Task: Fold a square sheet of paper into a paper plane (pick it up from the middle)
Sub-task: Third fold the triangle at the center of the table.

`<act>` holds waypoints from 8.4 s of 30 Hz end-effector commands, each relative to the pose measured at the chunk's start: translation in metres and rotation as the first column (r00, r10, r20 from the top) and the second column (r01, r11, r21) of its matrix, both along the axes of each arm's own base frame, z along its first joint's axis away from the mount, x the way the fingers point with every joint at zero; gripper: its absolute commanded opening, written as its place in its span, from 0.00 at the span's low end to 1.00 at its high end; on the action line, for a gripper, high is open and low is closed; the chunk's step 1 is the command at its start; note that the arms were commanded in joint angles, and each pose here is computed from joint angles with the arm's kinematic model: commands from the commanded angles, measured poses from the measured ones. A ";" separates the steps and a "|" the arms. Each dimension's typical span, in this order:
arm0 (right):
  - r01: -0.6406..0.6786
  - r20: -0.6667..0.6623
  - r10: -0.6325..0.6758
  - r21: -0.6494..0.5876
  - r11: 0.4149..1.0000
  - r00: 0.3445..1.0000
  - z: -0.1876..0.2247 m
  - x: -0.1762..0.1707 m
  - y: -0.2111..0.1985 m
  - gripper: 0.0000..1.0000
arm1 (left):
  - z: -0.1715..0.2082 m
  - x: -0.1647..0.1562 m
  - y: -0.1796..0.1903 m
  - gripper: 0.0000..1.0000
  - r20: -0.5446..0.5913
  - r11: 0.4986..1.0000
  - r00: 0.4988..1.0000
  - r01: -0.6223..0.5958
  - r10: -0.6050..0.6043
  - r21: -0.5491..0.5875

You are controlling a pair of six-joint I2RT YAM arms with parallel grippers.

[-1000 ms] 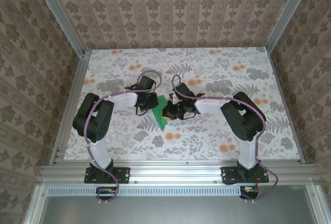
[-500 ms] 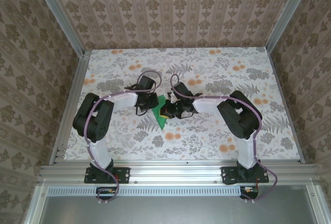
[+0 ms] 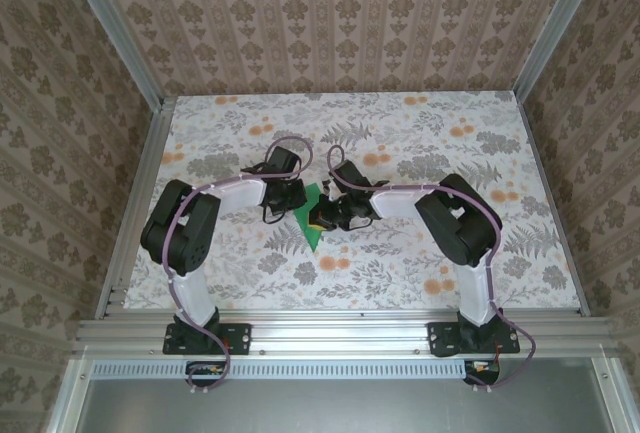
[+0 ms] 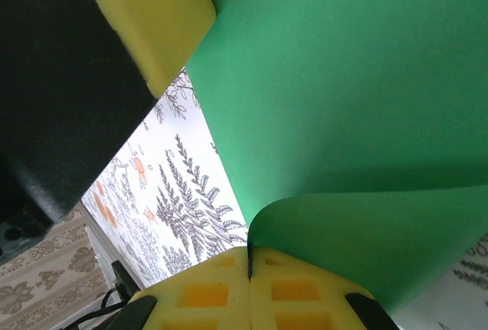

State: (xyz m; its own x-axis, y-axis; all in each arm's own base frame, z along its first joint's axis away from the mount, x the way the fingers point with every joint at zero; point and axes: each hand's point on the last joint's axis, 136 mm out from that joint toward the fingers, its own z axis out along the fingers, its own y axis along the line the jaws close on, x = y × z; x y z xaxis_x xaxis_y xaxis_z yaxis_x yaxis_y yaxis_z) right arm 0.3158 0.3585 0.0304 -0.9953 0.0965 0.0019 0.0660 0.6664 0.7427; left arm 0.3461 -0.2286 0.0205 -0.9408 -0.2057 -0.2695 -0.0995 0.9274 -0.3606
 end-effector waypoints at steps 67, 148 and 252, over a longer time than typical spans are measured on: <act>0.000 -0.027 -0.004 -0.123 0.992 1.000 -0.035 -0.005 -0.010 0.30 | -0.009 -0.013 -0.005 0.05 -0.055 0.999 0.997 0.048 -0.047 0.020; -0.020 -0.024 0.023 0.113 0.993 0.999 0.019 -0.018 -0.003 0.01 | -0.033 -0.081 0.013 0.00 -0.151 1.000 0.988 0.013 -0.009 0.022; -0.076 0.109 0.085 -0.086 0.993 0.990 0.022 0.004 -0.029 0.12 | -0.029 -0.078 0.009 0.00 -0.136 0.998 0.991 0.006 0.003 0.065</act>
